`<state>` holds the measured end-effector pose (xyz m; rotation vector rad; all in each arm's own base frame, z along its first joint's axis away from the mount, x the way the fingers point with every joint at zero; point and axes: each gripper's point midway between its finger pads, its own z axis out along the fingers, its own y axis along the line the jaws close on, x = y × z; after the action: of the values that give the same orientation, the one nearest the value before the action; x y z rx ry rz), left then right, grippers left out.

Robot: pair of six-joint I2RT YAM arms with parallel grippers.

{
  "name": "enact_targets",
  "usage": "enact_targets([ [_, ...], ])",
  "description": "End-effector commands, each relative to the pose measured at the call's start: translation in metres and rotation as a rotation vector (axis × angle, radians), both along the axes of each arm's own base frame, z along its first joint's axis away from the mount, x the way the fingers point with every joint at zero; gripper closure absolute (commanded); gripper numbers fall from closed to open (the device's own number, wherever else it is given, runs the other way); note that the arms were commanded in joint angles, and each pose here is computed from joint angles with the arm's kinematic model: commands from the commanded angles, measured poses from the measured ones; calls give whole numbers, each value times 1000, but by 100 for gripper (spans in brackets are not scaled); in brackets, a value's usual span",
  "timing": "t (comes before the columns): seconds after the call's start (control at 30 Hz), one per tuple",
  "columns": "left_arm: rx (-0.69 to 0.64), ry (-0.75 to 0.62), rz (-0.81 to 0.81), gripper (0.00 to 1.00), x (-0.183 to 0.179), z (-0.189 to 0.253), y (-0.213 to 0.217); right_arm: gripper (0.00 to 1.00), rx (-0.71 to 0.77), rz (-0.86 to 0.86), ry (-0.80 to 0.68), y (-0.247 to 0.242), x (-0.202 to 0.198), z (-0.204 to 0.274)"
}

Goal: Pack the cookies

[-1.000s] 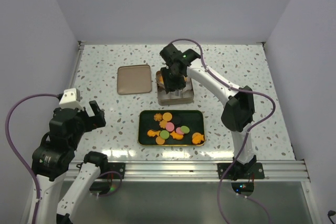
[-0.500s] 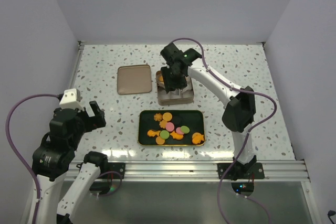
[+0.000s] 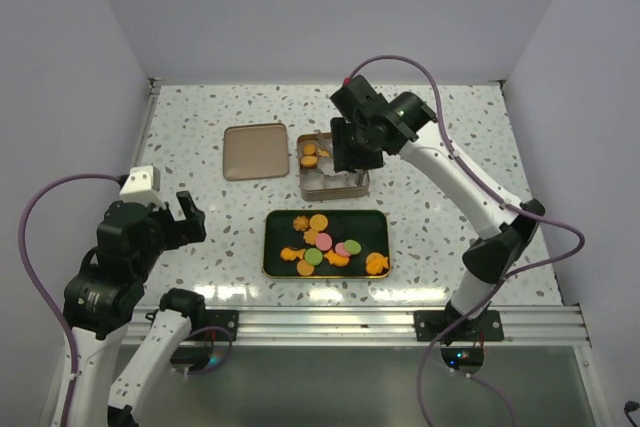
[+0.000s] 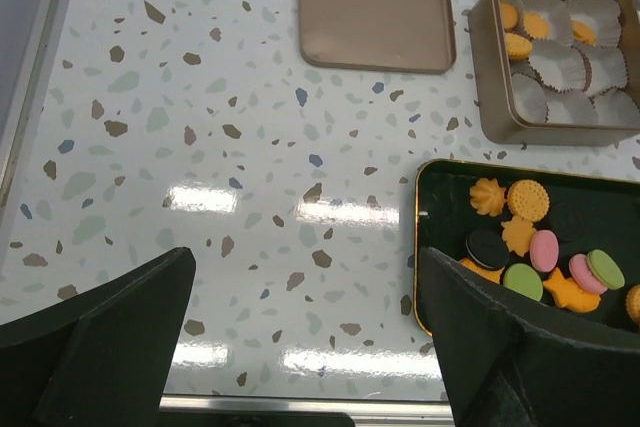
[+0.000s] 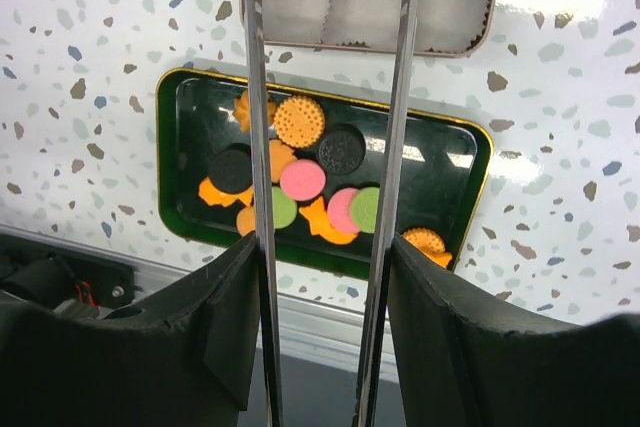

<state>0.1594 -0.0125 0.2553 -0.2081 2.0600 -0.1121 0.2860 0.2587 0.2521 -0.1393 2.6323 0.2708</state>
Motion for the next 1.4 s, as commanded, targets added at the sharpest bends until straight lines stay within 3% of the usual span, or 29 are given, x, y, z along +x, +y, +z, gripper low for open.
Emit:
enact_targets([
  [0.0, 9, -12, -61, 0, 11, 6, -10, 48, -43, -83, 12, -21, -31, 9],
  [0.07, 7, -14, -56, 0, 12, 4, -10, 48, -23, -76, -12, -21, -46, 17],
  [0.43, 14, -47, -35, 0, 16, 2, -6, 48, 43, 27, 90, -5, -123, -35],
  [0.73, 12, -115, -22, 0, 11, 10, -2, 48, 10, 111, 74, 4, -116, -55],
  [1.1, 17, -101, -14, 0, 13, 7, -1, 47, -27, 145, 114, 18, -112, -83],
  [1.37, 14, -115, -8, 0, 13, 7, 0, 47, -106, 102, 110, -9, -117, -84],
])
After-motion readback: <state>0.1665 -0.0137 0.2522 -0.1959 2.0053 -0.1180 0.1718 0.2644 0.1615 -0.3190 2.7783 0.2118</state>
